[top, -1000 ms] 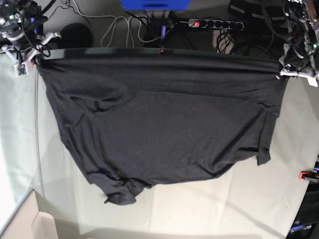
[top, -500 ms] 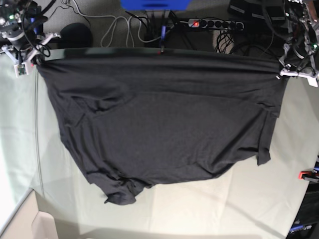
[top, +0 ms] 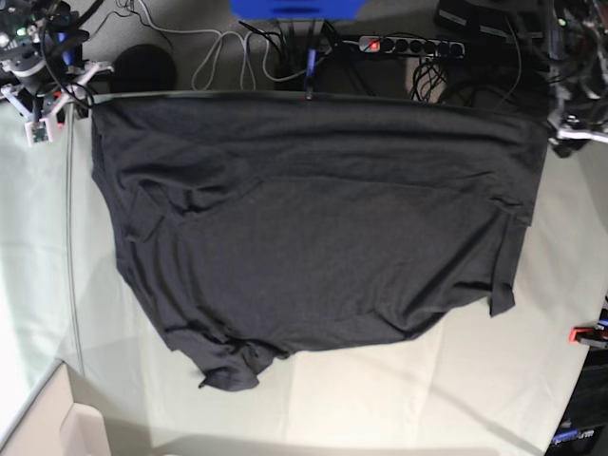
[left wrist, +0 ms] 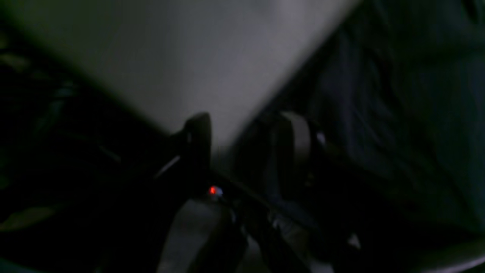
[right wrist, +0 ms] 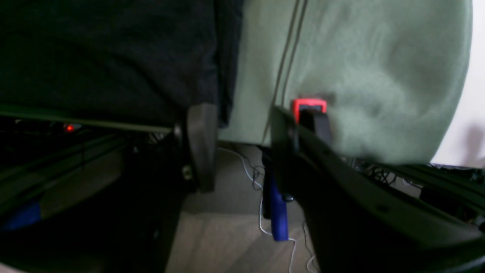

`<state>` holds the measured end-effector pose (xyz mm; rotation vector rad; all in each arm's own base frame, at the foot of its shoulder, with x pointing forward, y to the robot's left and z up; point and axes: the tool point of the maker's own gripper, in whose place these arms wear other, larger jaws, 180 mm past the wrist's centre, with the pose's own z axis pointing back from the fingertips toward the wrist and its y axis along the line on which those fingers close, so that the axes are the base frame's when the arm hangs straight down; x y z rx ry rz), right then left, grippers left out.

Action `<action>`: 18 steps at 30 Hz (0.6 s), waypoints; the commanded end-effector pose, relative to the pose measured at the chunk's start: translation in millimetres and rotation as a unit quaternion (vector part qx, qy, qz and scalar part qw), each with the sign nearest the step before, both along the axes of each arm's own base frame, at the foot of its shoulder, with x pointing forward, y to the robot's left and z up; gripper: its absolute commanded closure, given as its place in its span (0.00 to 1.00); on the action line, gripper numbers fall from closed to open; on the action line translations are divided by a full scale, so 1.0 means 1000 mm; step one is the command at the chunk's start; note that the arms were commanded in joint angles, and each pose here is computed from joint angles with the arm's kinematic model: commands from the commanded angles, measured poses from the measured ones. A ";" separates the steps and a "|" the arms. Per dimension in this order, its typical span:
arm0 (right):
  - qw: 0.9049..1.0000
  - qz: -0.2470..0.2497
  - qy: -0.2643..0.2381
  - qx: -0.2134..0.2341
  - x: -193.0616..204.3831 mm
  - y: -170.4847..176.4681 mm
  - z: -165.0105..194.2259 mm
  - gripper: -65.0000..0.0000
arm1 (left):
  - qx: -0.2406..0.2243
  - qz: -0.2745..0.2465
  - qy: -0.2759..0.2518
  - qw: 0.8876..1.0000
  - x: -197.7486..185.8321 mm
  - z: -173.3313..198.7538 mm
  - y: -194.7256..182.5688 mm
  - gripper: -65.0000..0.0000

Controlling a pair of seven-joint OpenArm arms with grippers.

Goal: Layout the t-shirt on the table in an organized manner, then fold the t-shirt properly
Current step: 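Release the left gripper and move it to the shirt's side seam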

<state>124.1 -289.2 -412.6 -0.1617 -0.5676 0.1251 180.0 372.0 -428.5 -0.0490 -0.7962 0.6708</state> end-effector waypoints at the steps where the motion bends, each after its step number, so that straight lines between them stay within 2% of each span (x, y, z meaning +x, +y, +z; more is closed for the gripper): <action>1: 1.000 0.001 -0.016 -0.008 0.005 -0.004 0.008 0.63 | 0.021 -0.001 -0.031 0.999 0.011 0.022 0.010 0.57; 5: 1.000 0.001 -0.023 -0.009 0.012 -0.005 0.011 0.63 | 0.044 -0.006 -0.069 0.997 0.029 0.050 0.014 0.57; 12: 1.000 0.000 -0.026 -0.007 0.014 -0.004 0.011 0.63 | 0.032 -0.016 -0.173 0.984 0.115 0.096 -0.006 0.57; 15: 1.000 0.002 -0.026 -0.008 0.014 -0.004 0.011 0.63 | 0.030 -0.051 -0.180 0.982 0.156 0.099 -0.028 0.57; 18: 1.000 0.002 -0.025 -0.010 0.014 -0.005 0.011 0.63 | 0.050 -0.086 -0.155 0.983 0.189 0.092 -0.046 0.57</action>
